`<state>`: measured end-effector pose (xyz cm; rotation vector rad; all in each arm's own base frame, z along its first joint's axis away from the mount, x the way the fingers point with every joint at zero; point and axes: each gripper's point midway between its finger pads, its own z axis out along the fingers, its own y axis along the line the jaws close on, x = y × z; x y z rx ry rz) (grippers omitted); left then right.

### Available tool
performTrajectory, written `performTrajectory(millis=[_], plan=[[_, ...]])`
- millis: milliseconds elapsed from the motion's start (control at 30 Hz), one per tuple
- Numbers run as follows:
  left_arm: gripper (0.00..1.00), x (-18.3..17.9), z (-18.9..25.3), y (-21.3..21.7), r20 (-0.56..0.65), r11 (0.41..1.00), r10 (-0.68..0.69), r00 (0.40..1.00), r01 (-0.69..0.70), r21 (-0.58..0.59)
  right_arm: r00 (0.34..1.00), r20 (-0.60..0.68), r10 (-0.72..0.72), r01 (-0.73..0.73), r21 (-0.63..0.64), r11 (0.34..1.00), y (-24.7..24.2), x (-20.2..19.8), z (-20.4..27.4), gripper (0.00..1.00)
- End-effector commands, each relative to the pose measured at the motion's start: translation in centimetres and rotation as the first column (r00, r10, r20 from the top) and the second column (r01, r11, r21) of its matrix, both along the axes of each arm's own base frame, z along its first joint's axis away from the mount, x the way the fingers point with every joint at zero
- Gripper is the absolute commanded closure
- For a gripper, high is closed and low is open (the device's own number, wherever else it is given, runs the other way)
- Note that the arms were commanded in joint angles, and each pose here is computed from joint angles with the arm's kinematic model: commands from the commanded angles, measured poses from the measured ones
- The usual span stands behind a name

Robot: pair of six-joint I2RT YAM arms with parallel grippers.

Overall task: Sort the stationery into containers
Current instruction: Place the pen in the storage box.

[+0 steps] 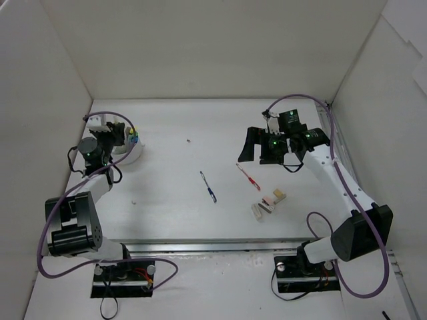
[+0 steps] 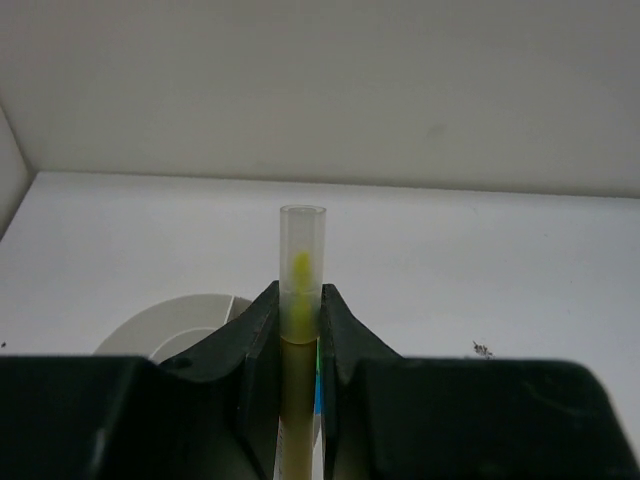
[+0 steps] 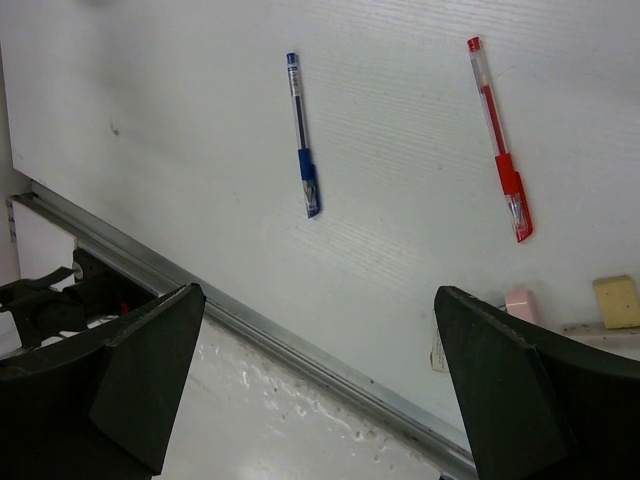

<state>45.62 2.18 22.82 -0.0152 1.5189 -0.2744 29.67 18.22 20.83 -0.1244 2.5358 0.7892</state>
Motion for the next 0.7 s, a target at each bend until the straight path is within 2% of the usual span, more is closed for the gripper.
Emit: performTrajectory(millis=[0,67,100,133,167,233,300,367,667], plan=[[1.00,1.0,5.3,0.2,0.219,0.995,-0.019,0.976,-0.003,0.099,0.997,0.082,0.005,-0.005,0.002,1.000,-0.4,0.6,1.4,0.02],[1.00,0.8,6.1,0.0,0.309,0.992,-0.058,0.949,0.019,0.129,0.997,0.079,0.008,-0.007,-0.004,1.000,-0.4,0.6,1.1,0.02],[1.00,1.0,4.0,-0.4,0.302,0.993,-0.076,0.950,0.045,0.108,0.997,0.076,0.006,-0.005,-0.004,1.000,-0.5,0.6,1.0,0.02],[1.00,0.2,6.1,-0.1,0.413,0.994,-0.075,0.908,0.035,0.103,0.997,0.073,0.003,-0.002,-0.005,1.000,-0.6,0.7,0.9,0.02],[1.00,-0.2,6.1,0.5,0.433,0.998,-0.067,0.899,0.056,0.039,0.997,0.074,0.004,-0.003,-0.003,1.000,-0.6,0.7,1.0,0.02],[1.00,0.5,5.4,0.9,0.426,0.994,-0.102,0.899,0.110,0.007,0.997,0.075,0.000,0.000,-0.004,1.000,-0.7,0.7,1.0,0.02],[1.00,1.2,4.8,0.2,0.398,0.976,-0.205,0.894,0.219,0.009,0.997,0.078,0.004,-0.004,-0.001,1.000,-0.7,0.7,1.1,0.02],[1.00,1.5,4.7,-0.3,0.391,0.966,-0.243,0.888,0.256,0.020,0.997,0.080,0.001,-0.001,0.000,1.000,-0.8,0.7,1.2,0.02],[1.00,0.4,5.6,0.1,0.419,0.978,-0.208,0.884,0.196,0.072,0.997,0.077,0.017,-0.017,0.007,1.000,-0.6,0.6,1.1,0.02]])
